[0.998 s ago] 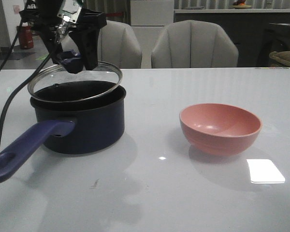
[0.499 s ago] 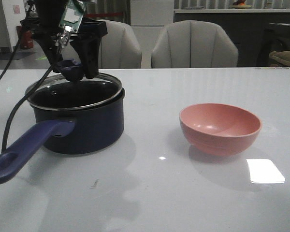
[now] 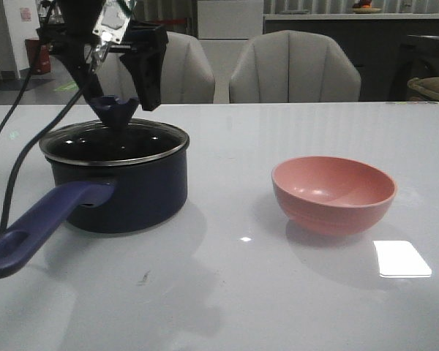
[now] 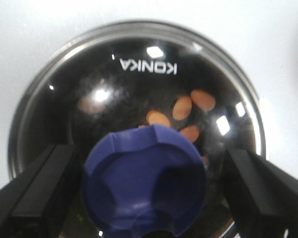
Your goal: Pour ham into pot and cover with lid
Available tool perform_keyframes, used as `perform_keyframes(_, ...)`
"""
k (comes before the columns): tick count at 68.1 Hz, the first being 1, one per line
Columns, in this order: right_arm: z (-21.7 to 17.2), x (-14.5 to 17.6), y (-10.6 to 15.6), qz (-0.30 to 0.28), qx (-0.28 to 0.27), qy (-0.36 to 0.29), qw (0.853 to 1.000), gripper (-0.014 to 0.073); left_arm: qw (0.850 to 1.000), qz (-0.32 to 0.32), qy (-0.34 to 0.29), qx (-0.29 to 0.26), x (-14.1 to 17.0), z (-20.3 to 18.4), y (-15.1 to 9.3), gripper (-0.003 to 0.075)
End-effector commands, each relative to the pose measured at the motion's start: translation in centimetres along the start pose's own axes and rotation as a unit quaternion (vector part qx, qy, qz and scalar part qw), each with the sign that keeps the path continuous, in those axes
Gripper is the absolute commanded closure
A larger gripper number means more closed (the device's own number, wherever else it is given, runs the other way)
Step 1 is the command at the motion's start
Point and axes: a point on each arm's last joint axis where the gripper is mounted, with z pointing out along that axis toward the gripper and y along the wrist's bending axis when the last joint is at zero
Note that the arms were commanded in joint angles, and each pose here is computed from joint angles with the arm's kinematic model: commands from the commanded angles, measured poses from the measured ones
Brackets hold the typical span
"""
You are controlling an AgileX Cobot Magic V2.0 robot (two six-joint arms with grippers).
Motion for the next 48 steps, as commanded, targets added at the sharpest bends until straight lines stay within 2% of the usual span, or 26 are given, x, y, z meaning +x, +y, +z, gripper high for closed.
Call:
perform_keyframes(1,0.0,-1.4,-0.3,0.001,0.017,-0.039,0.999,0.0468,0.998,0.003,-0.064,0.008,-0.3,-5.7,-0.6,0.0116)
perform_keyframes(10,0.0,-1.4,-0.3,0.001,0.017,-0.039,0.999,0.0468,0.995,0.001,-0.101,0.004,0.6,-9.4,-0.2,0.0117)
perform_keyframes(15,0.0,-1.4,-0.3,0.001,0.017,-0.039,0.999,0.0468,0.991,0.011,-0.132,0.000,2.0,-12.5,-0.2,0.0116)
perform_keyframes(22,0.0,-1.4,-0.3,0.001,0.017,-0.039,0.999,0.0468,0.987,0.019,-0.158,-0.002,3.8,-14.7,-0.4,0.0116)
perform_keyframes(31,0.0,-1.4,-0.3,0.001,0.017,-0.039,0.999,0.0468,0.977,0.026,-0.214,-0.009,7.3,-18.0,-0.6,0.0116)
perform_keyframes(39,0.0,-1.4,-0.3,0.001,0.017,-0.039,0.999,0.0468,0.969,0.028,-0.244,-0.019,10.6,-19.2,-0.7,0.0116)
perform_keyframes(48,0.0,-1.4,-0.3,0.001,0.017,-0.039,0.999,0.0468,0.948,0.027,-0.316,-0.023,15.3,-20.7,-0.9,0.0116)
